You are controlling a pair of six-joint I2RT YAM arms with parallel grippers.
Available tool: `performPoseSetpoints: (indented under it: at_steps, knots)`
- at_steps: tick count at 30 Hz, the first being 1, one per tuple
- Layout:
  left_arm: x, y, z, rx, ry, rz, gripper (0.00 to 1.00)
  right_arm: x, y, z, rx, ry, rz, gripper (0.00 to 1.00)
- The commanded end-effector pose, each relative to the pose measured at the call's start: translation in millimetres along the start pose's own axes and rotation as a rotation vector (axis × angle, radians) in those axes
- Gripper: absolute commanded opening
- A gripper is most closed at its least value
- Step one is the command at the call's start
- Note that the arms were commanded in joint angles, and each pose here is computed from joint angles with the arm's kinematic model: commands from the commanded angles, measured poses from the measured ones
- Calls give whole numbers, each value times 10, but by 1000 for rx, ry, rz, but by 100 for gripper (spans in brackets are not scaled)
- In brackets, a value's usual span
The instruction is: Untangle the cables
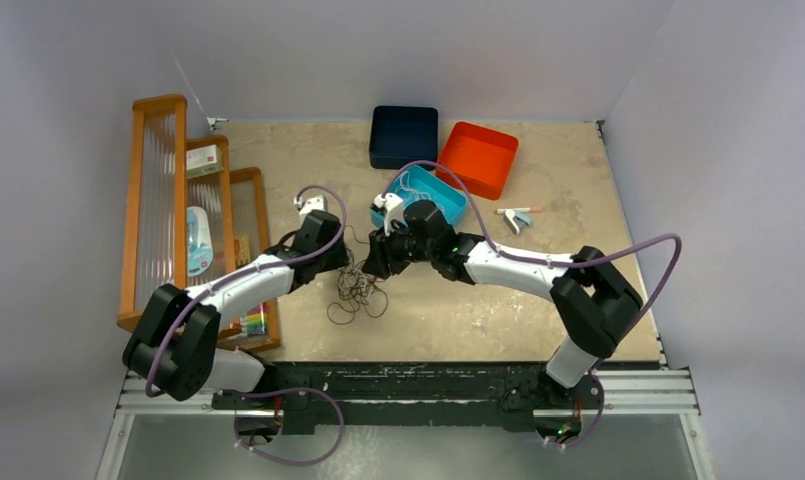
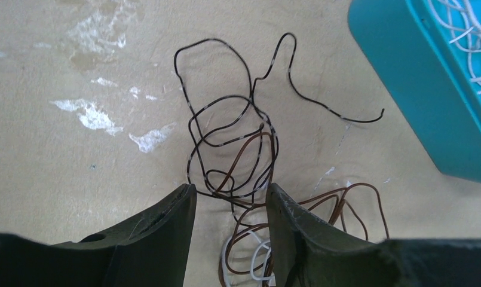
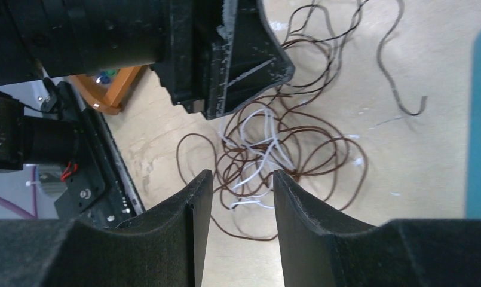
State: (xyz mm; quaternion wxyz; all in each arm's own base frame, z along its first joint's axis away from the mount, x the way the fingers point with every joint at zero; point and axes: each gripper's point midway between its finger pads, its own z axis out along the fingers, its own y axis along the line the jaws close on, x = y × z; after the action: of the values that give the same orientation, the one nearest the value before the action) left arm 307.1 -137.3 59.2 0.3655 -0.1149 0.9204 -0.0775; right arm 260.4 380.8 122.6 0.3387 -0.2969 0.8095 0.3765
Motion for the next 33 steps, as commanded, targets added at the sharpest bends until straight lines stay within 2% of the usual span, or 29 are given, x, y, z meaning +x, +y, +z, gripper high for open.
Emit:
performPoseSetpoints:
  at_steps: [1,8,21,25,28,33]
  knots:
    - [-74,-77,-32,52,-63,-49,46,92,225,116,-65,20,53,45]
    - [22,-79,5,77,-53,-51,45,315,270,261,-53,87,89,44]
    - [26,-86,-23,96,-63,-51,46,331,94,428,29,108,86,40]
    - [11,-98,-23,100,-67,-55,45,306,64,473,41,106,77,30]
    - [2,-96,-21,98,-71,-55,45,279,59,463,48,97,72,17]
    - [-11,-84,-7,92,-80,-62,44,6,150,257,43,-15,56,1]
